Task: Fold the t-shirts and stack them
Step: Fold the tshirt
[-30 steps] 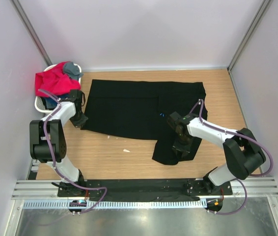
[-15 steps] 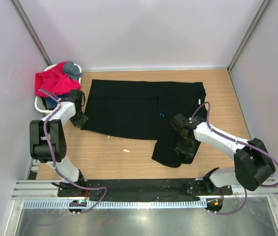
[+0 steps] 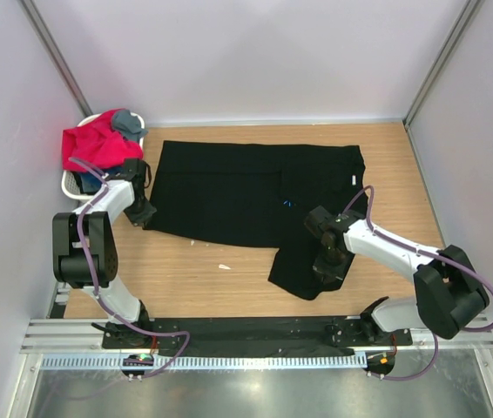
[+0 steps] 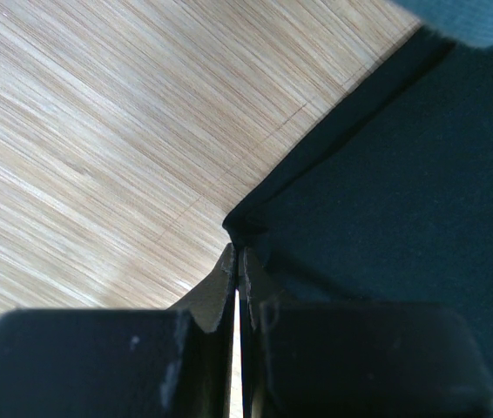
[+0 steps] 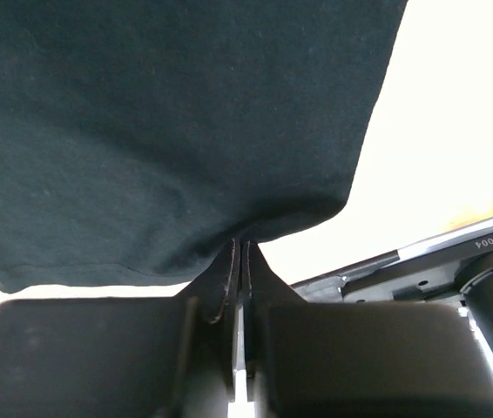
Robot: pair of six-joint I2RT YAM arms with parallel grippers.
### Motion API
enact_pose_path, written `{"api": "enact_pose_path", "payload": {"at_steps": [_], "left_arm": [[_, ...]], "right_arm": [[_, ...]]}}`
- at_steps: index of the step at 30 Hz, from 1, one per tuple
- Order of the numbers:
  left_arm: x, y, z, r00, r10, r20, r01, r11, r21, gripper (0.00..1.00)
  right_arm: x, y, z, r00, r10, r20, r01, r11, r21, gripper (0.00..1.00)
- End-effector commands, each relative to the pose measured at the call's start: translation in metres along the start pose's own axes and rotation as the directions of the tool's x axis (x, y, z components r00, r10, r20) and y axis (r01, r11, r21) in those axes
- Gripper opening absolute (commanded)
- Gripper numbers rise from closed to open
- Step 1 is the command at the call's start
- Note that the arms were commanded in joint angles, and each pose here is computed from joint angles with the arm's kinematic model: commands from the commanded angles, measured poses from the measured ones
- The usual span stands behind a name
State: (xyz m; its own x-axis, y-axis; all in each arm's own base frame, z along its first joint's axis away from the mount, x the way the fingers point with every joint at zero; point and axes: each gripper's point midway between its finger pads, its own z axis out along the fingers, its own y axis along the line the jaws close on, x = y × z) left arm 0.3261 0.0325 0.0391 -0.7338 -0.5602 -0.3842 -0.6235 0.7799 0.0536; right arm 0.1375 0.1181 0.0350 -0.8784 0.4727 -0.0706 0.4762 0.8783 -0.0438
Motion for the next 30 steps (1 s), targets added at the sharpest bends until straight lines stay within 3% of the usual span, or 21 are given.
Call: {"api": "enact_pose_path", "payload": {"at_steps": [1,9,17,30], "left_arm": [[-0.012,0.000,-0.008,0.999,-0.014,0.045,0.013,1.000,0.022,0.00],[-0.026,-0.006,-0.026,0.998,-0.029,0.047,0.027,0.999,0.035,0.00],[-0.043,-0.007,-0.039,0.996,-0.062,0.068,0.061,0.998,0.017,0.00],[-0.082,-0.030,-0.049,0.986,0.030,0.163,-0.039,0.998,0.050,0.00]], "right_arm": [[-0.001,0.002,-0.008,0.999,0.045,0.011,-0.044,0.999,-0.024,0.01],[-0.024,0.013,-0.040,0.997,0.052,0.050,-0.049,0.998,-0.050,0.01],[-0.098,0.003,-0.077,0.981,0.164,0.105,-0.150,0.980,-0.131,0.01],[-0.191,0.008,-0.110,0.943,0.274,0.190,-0.239,0.953,-0.188,0.01]]}}
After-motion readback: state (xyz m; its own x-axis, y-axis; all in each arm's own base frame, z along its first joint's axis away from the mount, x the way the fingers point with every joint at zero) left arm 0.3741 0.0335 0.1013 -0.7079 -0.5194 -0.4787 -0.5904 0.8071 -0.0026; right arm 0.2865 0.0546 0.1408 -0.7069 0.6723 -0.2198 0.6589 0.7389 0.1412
